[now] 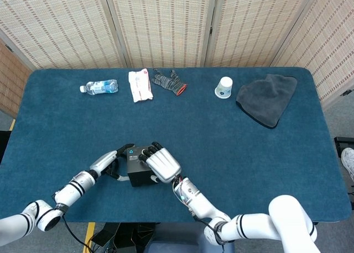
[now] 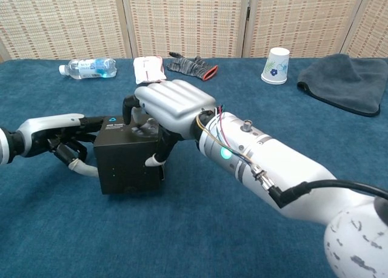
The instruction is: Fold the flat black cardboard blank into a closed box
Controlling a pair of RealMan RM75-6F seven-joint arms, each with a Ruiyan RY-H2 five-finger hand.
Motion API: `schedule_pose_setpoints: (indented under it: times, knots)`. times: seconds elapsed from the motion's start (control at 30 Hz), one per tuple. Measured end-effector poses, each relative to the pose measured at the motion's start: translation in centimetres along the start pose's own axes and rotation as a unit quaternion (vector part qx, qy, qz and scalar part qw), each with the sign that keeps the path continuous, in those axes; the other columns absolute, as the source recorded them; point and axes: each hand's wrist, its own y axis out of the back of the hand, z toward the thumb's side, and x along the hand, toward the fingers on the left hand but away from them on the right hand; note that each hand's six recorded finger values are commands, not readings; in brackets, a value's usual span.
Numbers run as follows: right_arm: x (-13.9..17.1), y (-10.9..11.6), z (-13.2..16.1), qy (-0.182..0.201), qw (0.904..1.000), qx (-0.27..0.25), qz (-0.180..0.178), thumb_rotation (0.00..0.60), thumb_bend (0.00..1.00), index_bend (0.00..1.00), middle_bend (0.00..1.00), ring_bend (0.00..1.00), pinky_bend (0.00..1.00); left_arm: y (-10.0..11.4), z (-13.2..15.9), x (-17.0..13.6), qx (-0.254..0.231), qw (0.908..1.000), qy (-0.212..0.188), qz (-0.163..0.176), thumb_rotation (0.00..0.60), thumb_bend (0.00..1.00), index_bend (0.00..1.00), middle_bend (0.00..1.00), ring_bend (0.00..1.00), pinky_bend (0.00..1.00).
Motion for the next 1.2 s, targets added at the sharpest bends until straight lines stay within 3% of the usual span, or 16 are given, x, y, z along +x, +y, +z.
schedule_pose_setpoints:
  times: [0.1,0.2,0.53,0.7,1.0,1.2]
  knots:
    - [-0.2,0.1,-0.2,-0.002,1.0000,0.003,-0.004,0.600,0.00,0.33,0.32,0.31,0.18,0.6,0.0,-0.5,0.013,0.9998,0.011,-0.003,0.600,0.14,0.00,0.00,0.01,0.39]
    - [-0.2,0.1,-0.2,0.001,0.9999,0.011,-0.008,0.600,0.00,0.33,0.32,0.31,0.18,1.3,0.1,-1.1,0.021,0.9996,0.018,0.003,0.600,0.14,0.00,0.00,0.00,0.35]
    - [-0.2,-0.1,-0.3,0.015,0.9989,0.039,-0.021,0.600,0.01,0.43,0.34,0.31,0.19,4.3,-0.3,-2.8,0.081,0.9948,0.051,0.036,0.600,0.14,0.00,0.00,0.00,0.33]
    - [-0.3,-0.2,-0.5,0.027,0.9974,0.058,-0.032,0.600,0.08,0.48,0.35,0.31,0.19,5.7,-0.4,-3.4,0.075,0.9932,0.067,0.060,0.600,0.14,0.00,0.00,0.00,0.33]
    - [-0.8,-0.5,-0.8,0.042,0.9946,0.081,-0.050,0.600,0.14,0.50,0.37,0.31,0.22,6.1,-0.8,-3.6,0.062,0.9935,0.074,0.060,0.600,0.14,0.00,0.00,0.00,0.32]
    - [-1.3,-0.5,-1.2,0.047,0.9929,0.094,-0.056,0.600,0.17,0.53,0.39,0.31,0.24,6.9,-1.4,-3.7,0.080,0.9910,0.085,0.065,0.600,0.14,0.00,0.00,0.00,0.32]
